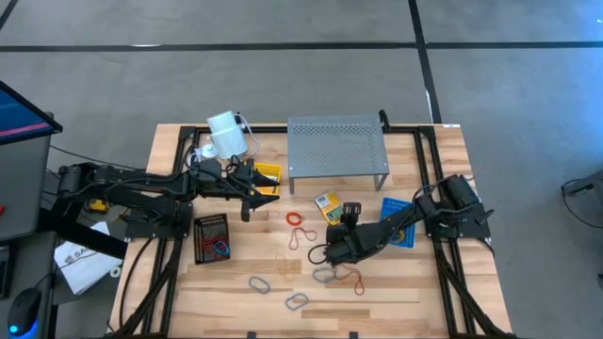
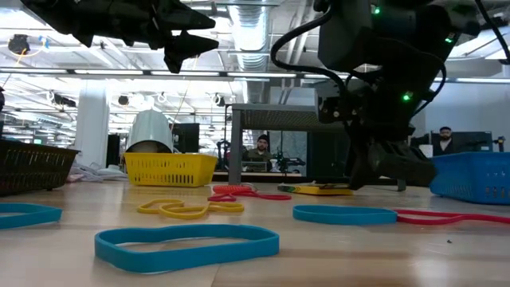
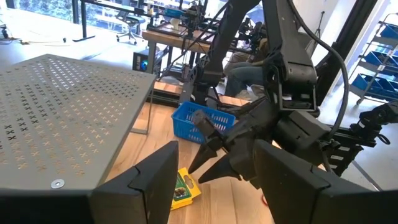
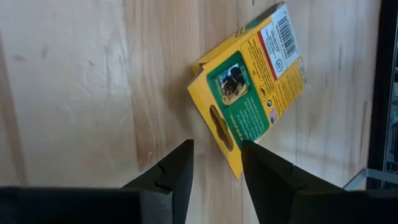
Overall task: Pick & Place Office Desk Supplies
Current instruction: Put the crayon box into the yellow bin
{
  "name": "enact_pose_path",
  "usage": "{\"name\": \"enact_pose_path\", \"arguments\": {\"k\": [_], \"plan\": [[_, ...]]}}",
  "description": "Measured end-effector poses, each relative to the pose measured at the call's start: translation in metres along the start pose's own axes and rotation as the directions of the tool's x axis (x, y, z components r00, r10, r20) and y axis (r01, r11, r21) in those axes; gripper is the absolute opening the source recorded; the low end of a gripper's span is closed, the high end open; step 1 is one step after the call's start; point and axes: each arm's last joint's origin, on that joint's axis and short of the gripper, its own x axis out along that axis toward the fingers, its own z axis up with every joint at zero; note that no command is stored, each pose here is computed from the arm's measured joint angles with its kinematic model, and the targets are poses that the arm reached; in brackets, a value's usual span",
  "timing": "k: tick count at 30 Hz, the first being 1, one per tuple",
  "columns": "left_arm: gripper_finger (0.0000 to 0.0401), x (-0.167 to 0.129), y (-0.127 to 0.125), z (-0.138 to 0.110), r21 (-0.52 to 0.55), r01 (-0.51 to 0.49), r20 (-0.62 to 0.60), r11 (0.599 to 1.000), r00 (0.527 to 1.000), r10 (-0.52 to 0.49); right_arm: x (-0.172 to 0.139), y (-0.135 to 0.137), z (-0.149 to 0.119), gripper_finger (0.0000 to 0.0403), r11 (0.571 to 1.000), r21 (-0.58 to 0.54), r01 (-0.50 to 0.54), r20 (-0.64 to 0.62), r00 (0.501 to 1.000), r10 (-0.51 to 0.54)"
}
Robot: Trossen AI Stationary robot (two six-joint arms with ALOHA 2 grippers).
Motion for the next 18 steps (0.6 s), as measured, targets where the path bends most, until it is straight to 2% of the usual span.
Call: {"name": "enact_pose_path", "arguments": {"k": [13,18], "plan": [[0.0205,0.000,0.000,0.000,0.000,0.000,0.000,1.000,1.000,0.000,0.012,-0.011,0.008,0.0130,0.998,0.042,-0.043,0.000,0.999,0.043],[0.0205,0.000,0.000,0.000,0.000,0.000,0.000,1.000,1.000,0.000,0.021,-0.006,0.002,0.0101,0.997,0.047,-0.061,0.003,0.998,0.061]]}}
